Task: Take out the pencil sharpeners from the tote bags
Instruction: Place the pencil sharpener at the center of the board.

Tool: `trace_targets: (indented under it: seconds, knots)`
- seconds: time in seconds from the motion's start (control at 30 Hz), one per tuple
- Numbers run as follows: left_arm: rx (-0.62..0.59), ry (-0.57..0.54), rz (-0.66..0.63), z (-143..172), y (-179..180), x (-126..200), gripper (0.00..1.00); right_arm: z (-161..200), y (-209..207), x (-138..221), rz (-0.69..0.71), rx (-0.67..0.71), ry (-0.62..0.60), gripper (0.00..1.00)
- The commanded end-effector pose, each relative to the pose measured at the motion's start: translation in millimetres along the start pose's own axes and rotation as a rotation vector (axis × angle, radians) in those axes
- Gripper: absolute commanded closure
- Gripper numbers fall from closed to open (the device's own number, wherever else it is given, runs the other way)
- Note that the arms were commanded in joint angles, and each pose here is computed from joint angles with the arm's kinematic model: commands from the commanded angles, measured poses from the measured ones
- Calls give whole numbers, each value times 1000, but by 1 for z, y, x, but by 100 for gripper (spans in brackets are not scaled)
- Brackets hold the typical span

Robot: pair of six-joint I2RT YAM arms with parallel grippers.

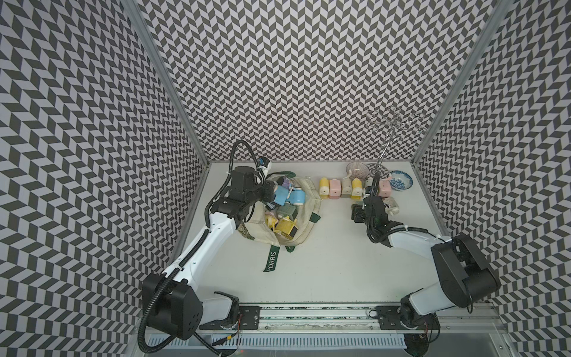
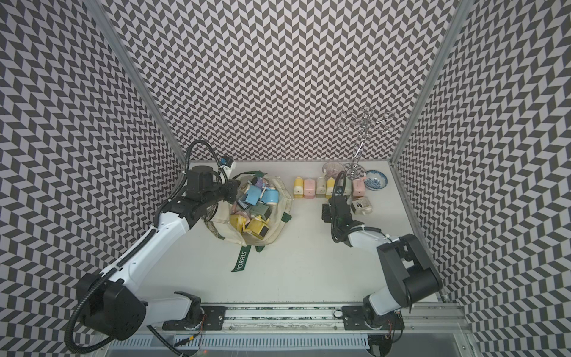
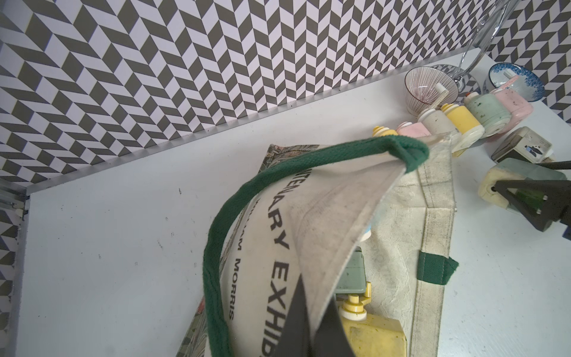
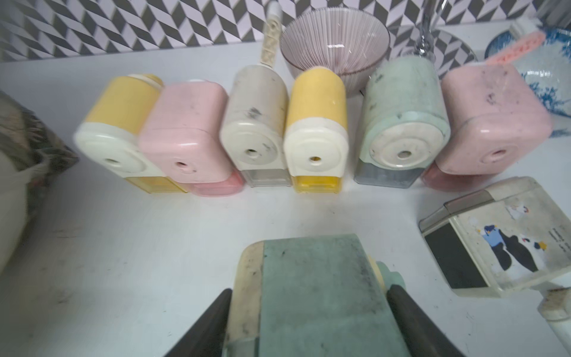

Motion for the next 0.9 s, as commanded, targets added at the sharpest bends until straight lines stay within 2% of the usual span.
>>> trace_targets:
  seconds: [0.0, 0.43, 0.67, 0.87]
  knots:
    - [-28, -117, 76, -35, -20, 12, 100, -23, -3, -7, -19, -66, -34, 49]
    - [-32, -123, 75, -36, -21, 14, 100, -5, -26, -24, 47, -101, 115, 45]
    - [-32, -121, 74, -35, -20, 13, 100, -4, -43, -23, 120, -75, 116, 42]
    - [-32, -119, 75, -35, -21, 13, 100, -4, -48, -30, 129, -54, 140, 40]
Point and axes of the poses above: each gripper's point midway between its finger pads, its own x axis back along the fingers, its own y axis along the line the jaws close on, z = x × y, the point moved 3 cm from there along x, back along the fingers, and after that the axes turned 14 degrees about x, right-handed, at the moved point
